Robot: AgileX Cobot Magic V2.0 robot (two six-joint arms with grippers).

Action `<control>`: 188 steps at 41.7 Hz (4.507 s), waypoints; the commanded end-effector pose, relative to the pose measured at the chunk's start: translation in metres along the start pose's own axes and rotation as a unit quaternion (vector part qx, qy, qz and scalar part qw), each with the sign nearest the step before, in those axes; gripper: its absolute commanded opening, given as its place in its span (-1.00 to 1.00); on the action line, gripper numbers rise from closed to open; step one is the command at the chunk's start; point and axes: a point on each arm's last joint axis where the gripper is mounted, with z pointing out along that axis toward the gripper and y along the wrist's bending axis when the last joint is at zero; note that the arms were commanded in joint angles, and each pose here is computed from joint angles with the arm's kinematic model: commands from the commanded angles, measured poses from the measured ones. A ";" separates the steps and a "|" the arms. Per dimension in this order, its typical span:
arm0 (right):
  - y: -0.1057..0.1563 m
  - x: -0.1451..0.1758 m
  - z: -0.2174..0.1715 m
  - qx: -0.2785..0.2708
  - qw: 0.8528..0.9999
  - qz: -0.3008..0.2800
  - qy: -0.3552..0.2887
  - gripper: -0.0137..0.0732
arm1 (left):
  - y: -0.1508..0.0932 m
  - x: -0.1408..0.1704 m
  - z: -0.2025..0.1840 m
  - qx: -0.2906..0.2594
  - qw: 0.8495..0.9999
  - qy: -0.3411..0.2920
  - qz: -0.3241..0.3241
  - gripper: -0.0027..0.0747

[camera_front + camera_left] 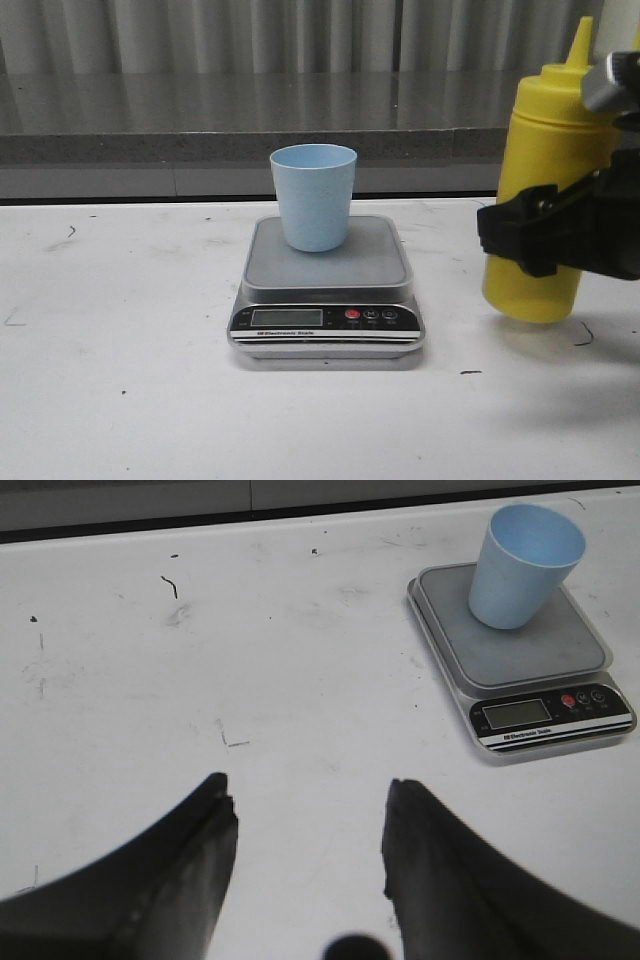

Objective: Pour seasoning into cup on scale with both arms
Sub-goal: 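Lift the bottle and tilt its nozzle down over the cup, then tilt the bottle back upright with the right gripper, then lower the bottle onto the table beside the scale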

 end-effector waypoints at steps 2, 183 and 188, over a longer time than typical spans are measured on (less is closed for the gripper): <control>0.004 -0.036 -0.010 -0.015 0.995 -0.005 -0.098 0.18 | -0.001 -0.013 -0.006 0.004 0.999 -0.049 -0.001 -0.07; -0.073 -0.023 0.082 -0.053 0.989 -0.050 -0.131 0.15 | -0.001 -0.016 -0.006 0.004 0.998 -0.065 -0.001 -0.07; -0.073 -0.020 0.083 -0.051 0.989 -0.061 -0.124 0.19 | -0.001 -0.016 -0.006 0.004 0.998 -0.065 -0.001 -0.07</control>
